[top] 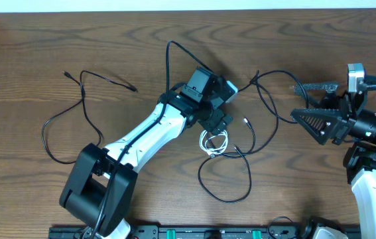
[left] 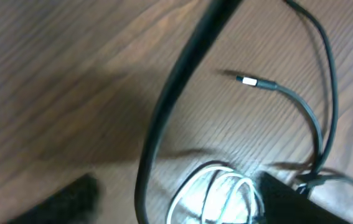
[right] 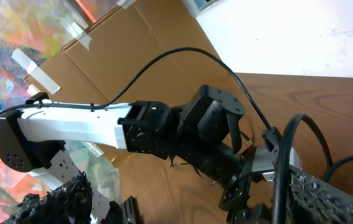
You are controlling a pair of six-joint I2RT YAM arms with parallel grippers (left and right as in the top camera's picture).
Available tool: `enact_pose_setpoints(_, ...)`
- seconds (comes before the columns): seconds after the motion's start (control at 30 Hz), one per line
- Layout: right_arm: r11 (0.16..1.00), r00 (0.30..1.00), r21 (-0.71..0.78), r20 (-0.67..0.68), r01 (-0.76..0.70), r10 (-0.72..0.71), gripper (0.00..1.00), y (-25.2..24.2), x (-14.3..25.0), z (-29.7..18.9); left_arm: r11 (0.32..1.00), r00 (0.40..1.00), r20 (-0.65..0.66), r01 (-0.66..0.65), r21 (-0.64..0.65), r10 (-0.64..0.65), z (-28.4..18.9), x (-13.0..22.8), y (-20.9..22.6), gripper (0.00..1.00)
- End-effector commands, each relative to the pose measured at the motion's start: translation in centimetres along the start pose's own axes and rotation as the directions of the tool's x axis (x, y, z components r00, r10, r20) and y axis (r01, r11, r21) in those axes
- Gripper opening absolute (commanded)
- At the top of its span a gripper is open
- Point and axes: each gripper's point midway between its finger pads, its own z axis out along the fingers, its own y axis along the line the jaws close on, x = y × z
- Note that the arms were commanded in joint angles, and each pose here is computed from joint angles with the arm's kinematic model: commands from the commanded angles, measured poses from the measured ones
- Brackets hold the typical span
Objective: Untangle cables
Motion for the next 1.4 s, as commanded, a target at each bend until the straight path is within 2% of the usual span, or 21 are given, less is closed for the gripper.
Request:
enact_pose_setpoints(0.0, 1.0, 0.999, 0.01, 0.019, 0.027, -0.027, 0.9, -0.1, -0.6, -0.1, 1.0, 1.0, -0.008, 0.0, -0.012, 0.0, 0.3, 0.1, 0.3, 0.49)
enact_pose_setpoints(0.07, 1.0, 0.999, 0.01, 0.019, 0.027, -0.027, 0.89, -0.1, -0.6, -0.1, 0.999, 0.999, -0.008, 0.041, -0.007, -0.041, 0.4, 0.1, 0.3, 0.44)
enact_pose_setpoints(0.17, 1.0, 0.999, 0.011, 0.02, 0.027, -0.027, 0.9, -0.1, -0.6, -0.1, 0.998, 0.999, -0.009, 0.053, 0.035, -0.052, 0.5, 0.2, -0.6, 0.44)
enact_pose_setpoints(0.37, 1.0, 0.999, 0.01, 0.019, 0.027, -0.027, 0.89, -0.1, -0.6, -0.1, 0.998, 0.999, -0.01, 0.047, 0.042, -0.047, 0.6, 0.2, -1.0, 0.44)
enact_pose_setpoints(0.4, 1.0, 0.999, 0.01, 0.019, 0.027, -0.027, 0.89, -0.1, -0.6, -0.1, 0.998, 0.999, -0.01, 0.047, 0.042, -0.047, 0.6, 0.3, -1.0, 0.39)
enact_pose_setpoints(0.43, 1.0, 0.999, 0.01, 0.019, 0.027, -0.027, 0.89, -0.1, -0.6, -0.1, 0.998, 0.999, -0.011, 0.047, 0.042, -0.047, 0.6, 0.3, -1.0, 0.29)
enact_pose_setpoints(0.47, 1.0, 0.999, 0.01, 0.019, 0.027, -0.027, 0.89, -0.1, -0.6, -0.1, 0.998, 0.999, -0.011, 0.047, 0.04, -0.047, 0.6, 0.3, -0.9, 0.14)
enact_pose_setpoints(0.5, 1.0, 0.999, 0.01, 0.019, 0.027, -0.027, 0.89, -0.1, -0.6, -0.1, 0.998, 0.999, -0.011, 0.047, 0.039, -0.047, 0.6, 0.3, -0.9, 0.08)
enact_pose_setpoints(0.77, 1.0, 0.999, 0.01, 0.019, 0.027, -0.027, 0.89, -0.1, -0.6, -0.1, 0.998, 0.999, 0.005, 0.049, 0.035, -0.049, 0.1, -0.2, -0.9, 0.08)
enact_pose_setpoints(0.9, 1.0, 0.999, 0.01, 0.019, 0.027, -0.027, 0.89, -0.1, -0.6, -0.1, 0.999, 0.996, 0.075, 0.047, -0.007, -0.047, -2.2, -2.3, -0.4, 0.07)
enact_pose_setpoints(1.0, 1.0, 1.0, 0.009, 0.016, 0.027, -0.027, 0.89, 0.0, -0.5, -0.1, 0.997, 0.985, 0.172, 0.033, -0.064, -0.022, -5.7, -4.9, 0.2, 0.07)
enact_pose_setpoints(1.1, 1.0, 1.0, 0.009, 0.015, 0.027, -0.027, 0.96, 0.0, -0.5, -0.1, 0.988, 0.945, 0.327, 0.045, -0.148, 0.006, -11.0, -8.2, 0.8, 0.07)
enact_pose_setpoints(1.2, 1.0, 1.0, 0.009, 0.014, 0.028, -0.028, 0.99, 0.0, -0.5, -0.1, 0.97, 0.867, 0.498, 0.11, -0.215, 0.012, -16.8, -11.1, 1.7, 0.08)
enact_pose_setpoints(1.33, 1.0, 1.0, 0.007, 0.009, 0.027, -0.027, 0.99, 0.0, -0.4, -0.1, 0.95, 0.704, 0.709, 0.192, -0.245, 0.04, -25.5, -14.0, 2.3, 0.08)
enact_pose_setpoints(1.37, 1.0, 1.0, 0.007, 0.007, 0.027, -0.027, 0.99, 0.0, -0.4, -0.1, 0.942, 0.64, 0.767, 0.224, -0.249, 0.051, -28.5, -14.5, 2.8, 0.08)
